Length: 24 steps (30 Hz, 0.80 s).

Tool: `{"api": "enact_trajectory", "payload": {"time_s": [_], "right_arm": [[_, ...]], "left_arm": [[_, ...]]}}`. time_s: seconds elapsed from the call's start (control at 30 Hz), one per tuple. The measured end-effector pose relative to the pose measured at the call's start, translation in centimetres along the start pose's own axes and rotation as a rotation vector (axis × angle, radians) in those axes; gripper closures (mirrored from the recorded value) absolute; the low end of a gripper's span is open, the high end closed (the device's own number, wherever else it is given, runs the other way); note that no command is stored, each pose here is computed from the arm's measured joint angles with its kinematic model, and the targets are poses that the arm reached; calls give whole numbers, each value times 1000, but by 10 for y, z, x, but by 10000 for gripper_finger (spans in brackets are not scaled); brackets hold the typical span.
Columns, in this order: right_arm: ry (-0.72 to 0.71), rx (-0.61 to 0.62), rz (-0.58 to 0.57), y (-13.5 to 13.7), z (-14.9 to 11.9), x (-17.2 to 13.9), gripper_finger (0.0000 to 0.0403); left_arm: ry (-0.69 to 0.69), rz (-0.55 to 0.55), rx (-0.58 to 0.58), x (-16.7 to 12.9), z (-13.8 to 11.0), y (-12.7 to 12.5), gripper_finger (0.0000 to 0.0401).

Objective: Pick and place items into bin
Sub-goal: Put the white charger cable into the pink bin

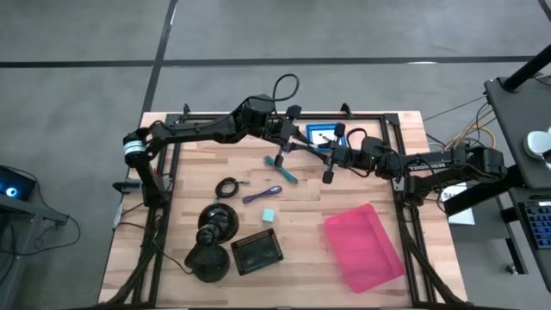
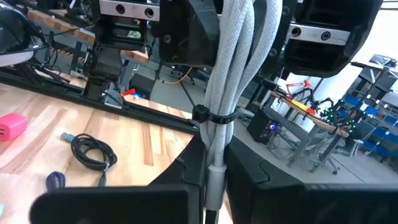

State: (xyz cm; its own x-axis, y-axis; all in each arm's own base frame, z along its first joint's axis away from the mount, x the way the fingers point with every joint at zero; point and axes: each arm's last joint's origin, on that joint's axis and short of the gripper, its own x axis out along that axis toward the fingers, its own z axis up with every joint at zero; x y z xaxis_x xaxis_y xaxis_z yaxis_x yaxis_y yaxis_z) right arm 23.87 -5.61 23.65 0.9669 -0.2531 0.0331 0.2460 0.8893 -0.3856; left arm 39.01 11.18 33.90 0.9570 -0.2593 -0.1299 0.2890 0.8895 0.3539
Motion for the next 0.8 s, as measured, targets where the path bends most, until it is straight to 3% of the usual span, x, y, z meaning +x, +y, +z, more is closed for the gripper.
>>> {"api": "enact_trajectory", "payload": {"time_s": [0.23, 0.5, 0.8], "right_arm": [[5, 45, 1, 0, 0, 0, 376], [95, 112, -19, -1, -2, -7, 375], [189, 301, -8, -3, 2, -25, 375]], "left_arm": [[9, -2, -8, 0, -1, 0, 306], [48, 16, -33, -9, 3, 1, 280], [142, 249, -46, -14, 5, 8, 278]]}}
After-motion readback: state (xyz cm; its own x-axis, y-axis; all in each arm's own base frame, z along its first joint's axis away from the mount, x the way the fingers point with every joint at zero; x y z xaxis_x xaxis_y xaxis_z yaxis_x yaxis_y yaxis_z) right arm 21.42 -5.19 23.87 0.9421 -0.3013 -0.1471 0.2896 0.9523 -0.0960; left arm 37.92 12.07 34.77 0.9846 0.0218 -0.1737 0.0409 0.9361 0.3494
